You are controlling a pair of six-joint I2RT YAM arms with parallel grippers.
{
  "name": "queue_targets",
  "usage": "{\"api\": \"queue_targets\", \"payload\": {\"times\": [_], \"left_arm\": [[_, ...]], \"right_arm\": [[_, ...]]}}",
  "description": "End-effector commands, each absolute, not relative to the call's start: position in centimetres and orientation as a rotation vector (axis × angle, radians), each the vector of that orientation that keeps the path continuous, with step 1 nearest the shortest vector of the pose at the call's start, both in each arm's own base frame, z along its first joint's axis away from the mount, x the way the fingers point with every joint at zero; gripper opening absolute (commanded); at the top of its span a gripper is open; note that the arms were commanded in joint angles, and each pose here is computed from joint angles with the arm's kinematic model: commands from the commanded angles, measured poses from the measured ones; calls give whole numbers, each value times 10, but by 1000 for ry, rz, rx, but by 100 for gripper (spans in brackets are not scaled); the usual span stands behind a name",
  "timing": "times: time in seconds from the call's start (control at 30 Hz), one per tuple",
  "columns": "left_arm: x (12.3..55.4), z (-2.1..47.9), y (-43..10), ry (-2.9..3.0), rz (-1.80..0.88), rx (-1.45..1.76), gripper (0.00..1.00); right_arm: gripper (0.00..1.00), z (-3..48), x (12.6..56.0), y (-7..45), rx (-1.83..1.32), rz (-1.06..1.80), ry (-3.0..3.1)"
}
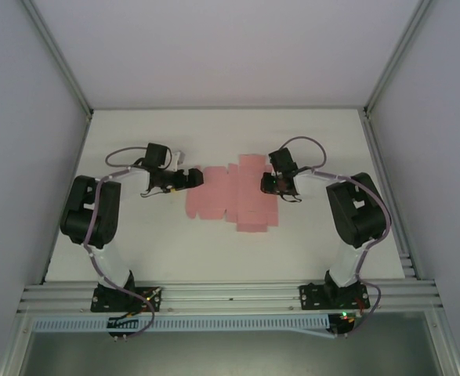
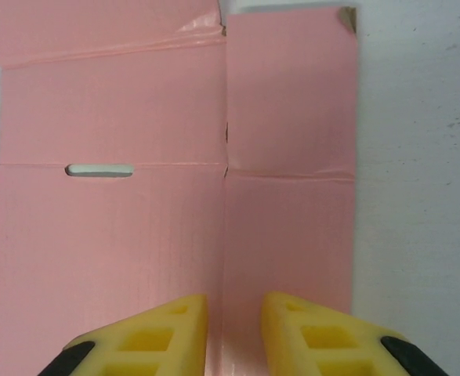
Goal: Assemble paper box
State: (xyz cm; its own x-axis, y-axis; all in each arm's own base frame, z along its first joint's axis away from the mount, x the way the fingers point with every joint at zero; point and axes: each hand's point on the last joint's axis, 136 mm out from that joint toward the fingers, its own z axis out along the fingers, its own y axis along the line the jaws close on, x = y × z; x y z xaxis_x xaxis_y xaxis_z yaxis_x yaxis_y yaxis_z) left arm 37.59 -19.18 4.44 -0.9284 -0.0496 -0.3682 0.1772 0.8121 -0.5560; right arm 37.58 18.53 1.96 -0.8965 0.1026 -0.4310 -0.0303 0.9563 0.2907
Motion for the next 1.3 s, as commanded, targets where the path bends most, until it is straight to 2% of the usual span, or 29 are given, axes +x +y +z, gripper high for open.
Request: {"api": "queue_targets", "payload": {"times": [0.0, 0.43, 0.77, 0.9, 0.97, 1.03, 1.1, 1.17, 1.27], "left_arm": [[338, 33, -232, 2702, -1109, 248, 97], [338, 42, -268, 2652, -1302, 327, 94], [337, 146, -287, 2183, -1712, 407, 93], [338, 163, -288, 2102, -1731, 421, 90], [342, 156, -287, 2147, -1668, 417, 81], [347, 143, -285, 2230, -1565, 401, 68], [352, 130, -279, 2323, -1416, 387, 50], [358, 122, -270, 2392, -1259, 376, 27], [357, 124, -266, 2390, -1197, 402, 6]], "right_arm": [[25, -21, 342, 166, 154, 325, 2792], [21, -39, 323, 163, 238, 379, 2805], [21, -34, 324, 165, 258, 436, 2750], [21, -30, 325, 164, 271, 477, 2713], [21, -29, 325, 163, 279, 489, 2704], [20, -26, 326, 163, 272, 491, 2696], [21, -24, 326, 161, 263, 485, 2686], [25, -18, 328, 159, 252, 476, 2673], [29, 1, 334, 160, 218, 495, 2621]]}}
